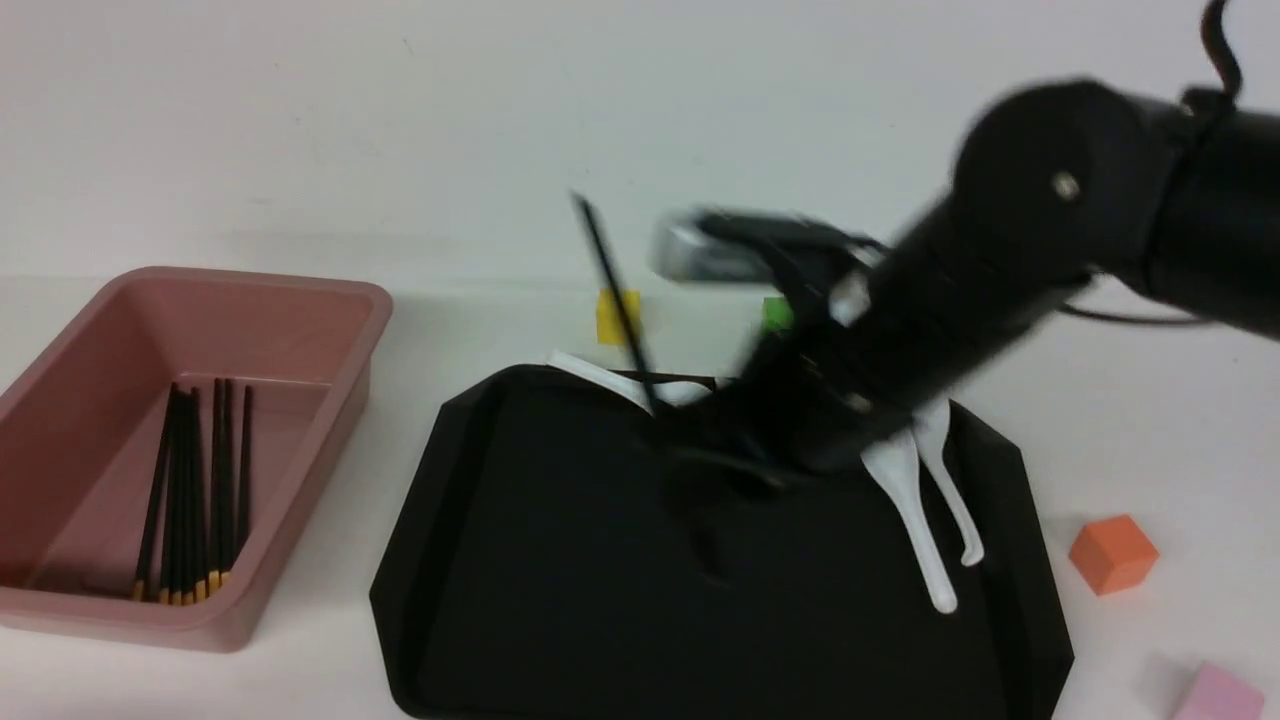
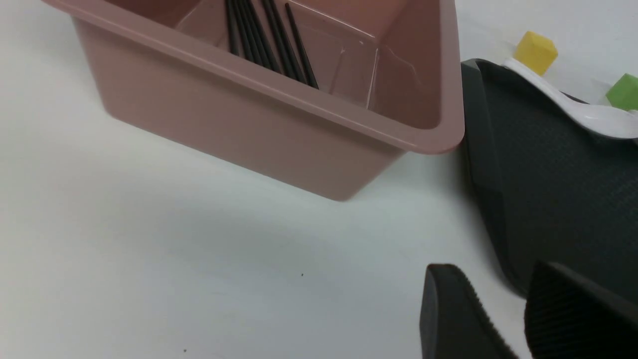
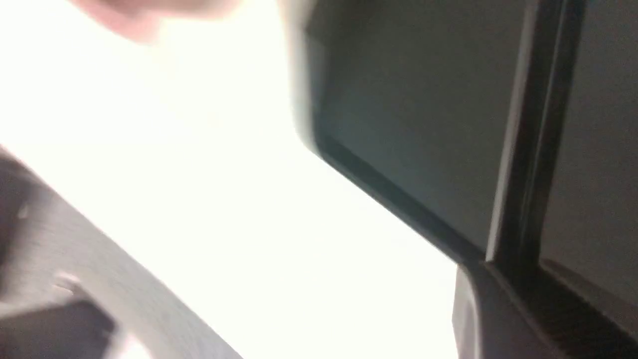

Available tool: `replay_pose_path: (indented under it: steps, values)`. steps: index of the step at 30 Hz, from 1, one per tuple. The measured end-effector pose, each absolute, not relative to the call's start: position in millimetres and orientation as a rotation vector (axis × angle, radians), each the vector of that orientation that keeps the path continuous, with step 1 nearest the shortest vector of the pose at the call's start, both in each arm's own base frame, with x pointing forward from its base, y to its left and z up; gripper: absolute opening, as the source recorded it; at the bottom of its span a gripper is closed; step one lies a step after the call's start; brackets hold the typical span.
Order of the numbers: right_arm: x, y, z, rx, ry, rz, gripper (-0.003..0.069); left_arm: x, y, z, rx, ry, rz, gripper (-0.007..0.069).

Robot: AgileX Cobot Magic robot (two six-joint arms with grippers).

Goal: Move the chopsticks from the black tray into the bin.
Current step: Use the right arm to put the chopsticks into the lunch box

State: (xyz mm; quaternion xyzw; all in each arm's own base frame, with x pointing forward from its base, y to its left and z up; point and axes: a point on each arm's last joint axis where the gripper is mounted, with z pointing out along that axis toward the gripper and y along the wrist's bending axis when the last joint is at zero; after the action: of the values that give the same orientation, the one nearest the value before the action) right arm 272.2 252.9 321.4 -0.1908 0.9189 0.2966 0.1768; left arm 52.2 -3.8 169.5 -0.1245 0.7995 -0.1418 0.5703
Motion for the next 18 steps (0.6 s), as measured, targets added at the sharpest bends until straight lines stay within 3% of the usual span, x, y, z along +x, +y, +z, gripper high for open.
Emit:
replay_pose_path:
  steps: [1, 3, 8, 14, 18]
  values:
    - [272, 253, 321, -0.540, 2.601, 0.840, 0.0113, 52, -4, 169, -0.292, 1.876, -0.333, 0.0239]
    - [278, 291, 339, -0.614, 2.479, 0.935, 0.0113, 52, -4, 169, -0.292, 1.876, -0.333, 0.0239]
    - [293, 357, 334, -0.695, 2.371, 1.029, 0.0113, 52, -4, 169, -0.292, 1.876, -0.333, 0.0239]
    - [312, 435, 286, -0.689, 2.229, 1.092, 0.0113, 52, -4, 169, -0.292, 1.876, -0.333, 0.0239]
    - [316, 464, 243, -0.709, 2.171, 1.066, 0.0113, 52, -4, 169, -0.292, 1.876, -0.333, 0.0239]
